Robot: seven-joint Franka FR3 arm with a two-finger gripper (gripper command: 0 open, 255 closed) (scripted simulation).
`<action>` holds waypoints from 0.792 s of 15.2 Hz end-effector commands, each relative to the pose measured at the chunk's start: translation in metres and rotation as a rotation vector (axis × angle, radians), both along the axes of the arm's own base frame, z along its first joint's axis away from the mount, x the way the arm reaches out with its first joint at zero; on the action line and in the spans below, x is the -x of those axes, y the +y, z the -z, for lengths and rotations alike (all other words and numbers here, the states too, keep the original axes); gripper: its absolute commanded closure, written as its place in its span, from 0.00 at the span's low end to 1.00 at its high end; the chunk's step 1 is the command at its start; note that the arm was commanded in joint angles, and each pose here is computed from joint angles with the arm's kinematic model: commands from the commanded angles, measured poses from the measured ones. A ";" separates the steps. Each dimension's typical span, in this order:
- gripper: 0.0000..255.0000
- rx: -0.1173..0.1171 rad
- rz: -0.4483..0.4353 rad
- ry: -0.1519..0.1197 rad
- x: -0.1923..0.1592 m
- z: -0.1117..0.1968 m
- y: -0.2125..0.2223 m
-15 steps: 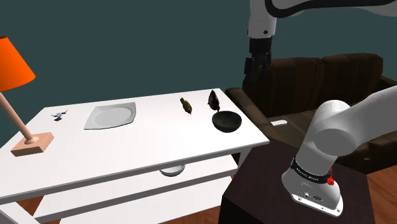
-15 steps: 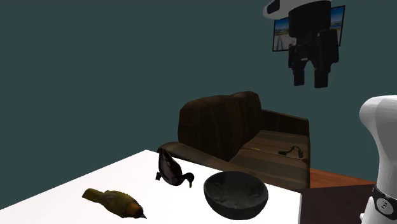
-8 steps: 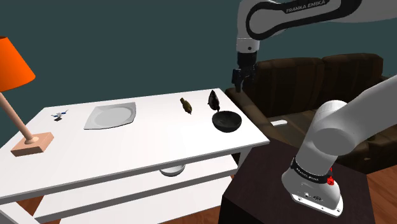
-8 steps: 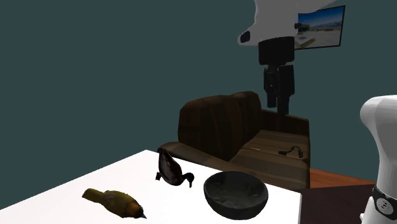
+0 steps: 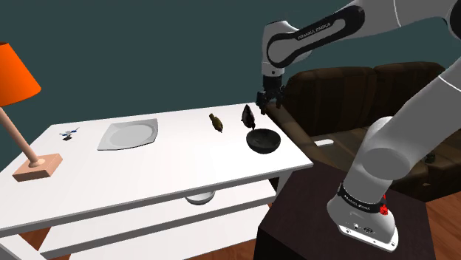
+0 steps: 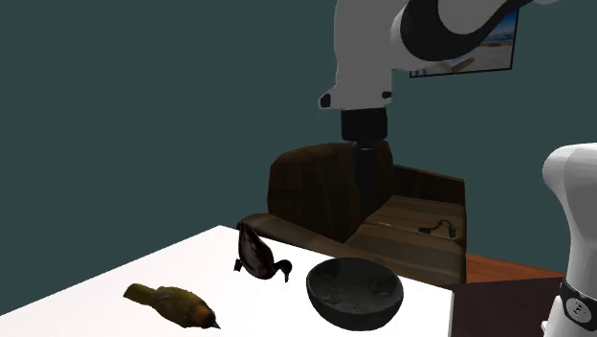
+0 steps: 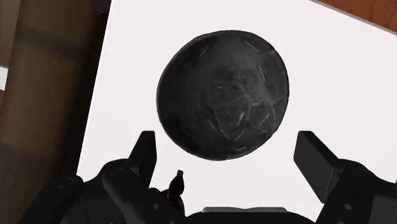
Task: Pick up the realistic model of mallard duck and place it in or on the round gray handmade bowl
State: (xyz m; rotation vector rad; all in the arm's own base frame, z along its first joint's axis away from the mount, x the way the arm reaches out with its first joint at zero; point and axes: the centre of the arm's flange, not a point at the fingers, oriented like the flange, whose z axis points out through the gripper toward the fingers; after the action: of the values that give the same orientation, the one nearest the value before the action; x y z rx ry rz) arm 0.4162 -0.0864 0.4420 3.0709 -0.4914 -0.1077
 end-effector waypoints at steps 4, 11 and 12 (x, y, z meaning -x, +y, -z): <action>0.00 0.011 0.043 -0.017 -0.039 0.044 -0.028; 0.00 0.025 0.104 -0.039 -0.093 0.102 -0.070; 0.00 0.027 0.112 -0.042 -0.100 0.110 -0.077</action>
State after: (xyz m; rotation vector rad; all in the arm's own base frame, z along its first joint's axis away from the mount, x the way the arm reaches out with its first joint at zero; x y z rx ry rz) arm 0.5109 -0.1561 0.3386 3.0284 -0.6489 -0.0453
